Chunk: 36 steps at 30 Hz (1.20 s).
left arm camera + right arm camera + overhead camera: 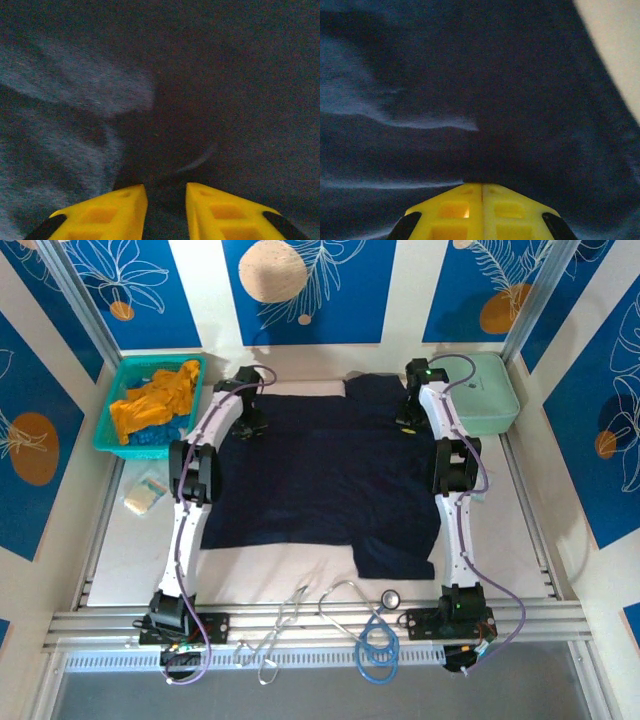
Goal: Fold and stack the t-shirts
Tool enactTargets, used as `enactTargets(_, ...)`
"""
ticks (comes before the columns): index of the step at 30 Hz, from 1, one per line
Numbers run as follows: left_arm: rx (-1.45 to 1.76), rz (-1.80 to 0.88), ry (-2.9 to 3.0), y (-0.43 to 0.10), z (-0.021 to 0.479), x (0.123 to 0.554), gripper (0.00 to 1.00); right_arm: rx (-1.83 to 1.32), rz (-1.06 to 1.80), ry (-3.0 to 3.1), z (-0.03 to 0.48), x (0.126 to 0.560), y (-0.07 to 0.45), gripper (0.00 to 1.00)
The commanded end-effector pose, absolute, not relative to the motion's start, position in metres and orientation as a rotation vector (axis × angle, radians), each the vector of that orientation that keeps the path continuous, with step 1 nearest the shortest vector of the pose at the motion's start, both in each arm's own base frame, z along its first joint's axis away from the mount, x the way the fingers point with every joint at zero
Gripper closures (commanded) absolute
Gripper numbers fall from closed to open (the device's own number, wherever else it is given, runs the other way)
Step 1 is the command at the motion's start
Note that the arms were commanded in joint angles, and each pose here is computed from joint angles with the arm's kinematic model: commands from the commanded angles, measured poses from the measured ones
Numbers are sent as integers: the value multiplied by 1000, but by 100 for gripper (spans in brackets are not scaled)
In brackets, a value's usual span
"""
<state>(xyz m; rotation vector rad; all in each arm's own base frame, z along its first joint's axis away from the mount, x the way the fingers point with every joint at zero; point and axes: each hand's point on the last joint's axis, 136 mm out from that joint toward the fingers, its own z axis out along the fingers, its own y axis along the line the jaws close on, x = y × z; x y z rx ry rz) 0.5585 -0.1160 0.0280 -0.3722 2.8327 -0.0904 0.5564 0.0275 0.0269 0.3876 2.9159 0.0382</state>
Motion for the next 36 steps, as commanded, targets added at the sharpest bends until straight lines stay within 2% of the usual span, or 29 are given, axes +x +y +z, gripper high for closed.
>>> enactTargets(1, -344, -132, 2862, -114, 34, 549, 60, 299, 99, 2836, 83, 557, 40, 100)
enactTargets(5, -262, -194, 2762, -132, 97, 543, 49, 285, 53, 2761, 141, 532, 47, 100)
enactTargets(7, -224, -185, 2716, -134, 132, 529, 45, 306, 32, 2742, 162, 504, 47, 100)
enactTargets(11, -182, -151, 2712, -132, 163, 481, 45, 345, 44, 2794, 160, 433, 57, 100)
enactTargets(12, -175, -138, 2731, -130, 161, 464, 47, 350, 57, 2827, 150, 412, 61, 100)
enactTargets(16, -154, -136, 2844, -127, 123, 399, 68, 372, 112, 2952, 105, 341, 76, 100)
enactTargets(19, -167, -122, 2900, -123, 86, 363, 80, 393, 106, 3004, 78, 309, 80, 100)
enactTargets(22, -208, -87, 2919, -114, 61, 348, 90, 429, 90, 3035, 56, 291, 81, 100)
enactTargets(26, -245, 6, 2926, -101, 43, 340, 94, 438, 59, 3071, 39, 280, 82, 100)
enactTargets(36, -270, 230, 2970, -77, 16, 332, 95, 442, -6, 3139, 12, 279, 83, 100)
